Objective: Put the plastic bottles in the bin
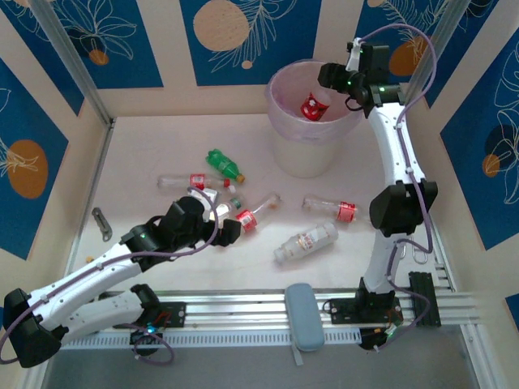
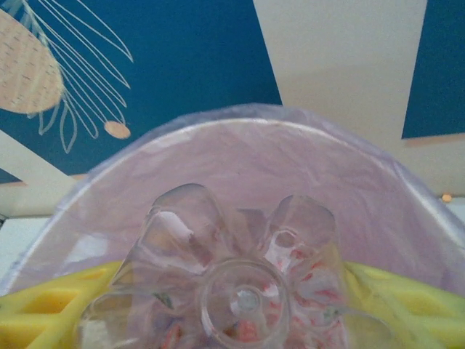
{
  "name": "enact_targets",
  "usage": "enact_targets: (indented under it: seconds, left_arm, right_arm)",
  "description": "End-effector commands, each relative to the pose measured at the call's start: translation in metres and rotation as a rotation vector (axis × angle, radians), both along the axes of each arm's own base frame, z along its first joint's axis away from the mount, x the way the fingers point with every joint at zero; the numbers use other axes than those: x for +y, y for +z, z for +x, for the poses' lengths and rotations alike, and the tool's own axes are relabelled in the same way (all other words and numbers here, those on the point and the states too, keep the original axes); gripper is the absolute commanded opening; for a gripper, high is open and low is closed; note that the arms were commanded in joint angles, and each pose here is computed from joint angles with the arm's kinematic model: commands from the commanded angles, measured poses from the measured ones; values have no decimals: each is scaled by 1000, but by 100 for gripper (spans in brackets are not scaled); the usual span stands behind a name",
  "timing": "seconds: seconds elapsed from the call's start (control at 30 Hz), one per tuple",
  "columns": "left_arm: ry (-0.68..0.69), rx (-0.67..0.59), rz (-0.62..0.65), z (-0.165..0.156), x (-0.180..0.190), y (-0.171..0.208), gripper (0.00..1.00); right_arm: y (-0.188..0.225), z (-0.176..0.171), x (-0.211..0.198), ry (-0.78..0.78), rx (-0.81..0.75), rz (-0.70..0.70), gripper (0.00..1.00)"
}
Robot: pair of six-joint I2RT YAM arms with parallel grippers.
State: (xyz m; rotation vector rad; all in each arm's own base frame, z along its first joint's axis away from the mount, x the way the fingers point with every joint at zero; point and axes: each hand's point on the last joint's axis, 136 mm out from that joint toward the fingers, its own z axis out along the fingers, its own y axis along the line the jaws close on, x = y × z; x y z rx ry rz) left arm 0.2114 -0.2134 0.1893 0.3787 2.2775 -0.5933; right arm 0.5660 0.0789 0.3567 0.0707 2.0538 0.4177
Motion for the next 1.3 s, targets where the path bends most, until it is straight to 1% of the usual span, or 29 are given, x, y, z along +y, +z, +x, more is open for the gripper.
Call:
enact_targets:
  seconds: [0.0, 0.17, 0.57, 0.87, 1.0, 1.07, 1.1, 1.17, 1.27]
  left_arm:
    - [36, 1, 5, 2, 9, -2, 100]
    - [41, 4, 6, 2, 10, -4, 100]
    - [49, 8, 7, 2, 10, -5, 100]
    - [59, 3, 7, 1, 14, -3, 100]
    - [60, 5, 10, 1, 15, -4, 100]
    - [62, 4, 9, 1, 16, -3, 100]
    - [62, 2, 9, 1, 16, -3, 100]
    - [62, 4, 11, 0, 16, -4, 100]
    - [63, 5, 13, 0, 16, -5, 100]
  right_arm:
    - [-4, 3, 5, 23, 9, -8, 64]
    - [-29, 11, 7, 27, 53, -3, 65]
    - [-70, 22, 11, 28, 134, -18, 73]
    - [-99, 26, 18, 35, 194, -37, 84]
    - [-98, 27, 21, 40, 194, -43, 89]
    - [-91, 26, 22, 43, 180, -47, 92]
    - [-84, 26, 22, 45, 169, -47, 96]
    - [-72, 24, 23, 51, 152, -50, 99]
    - [-51, 19, 25, 63, 122, -60, 99]
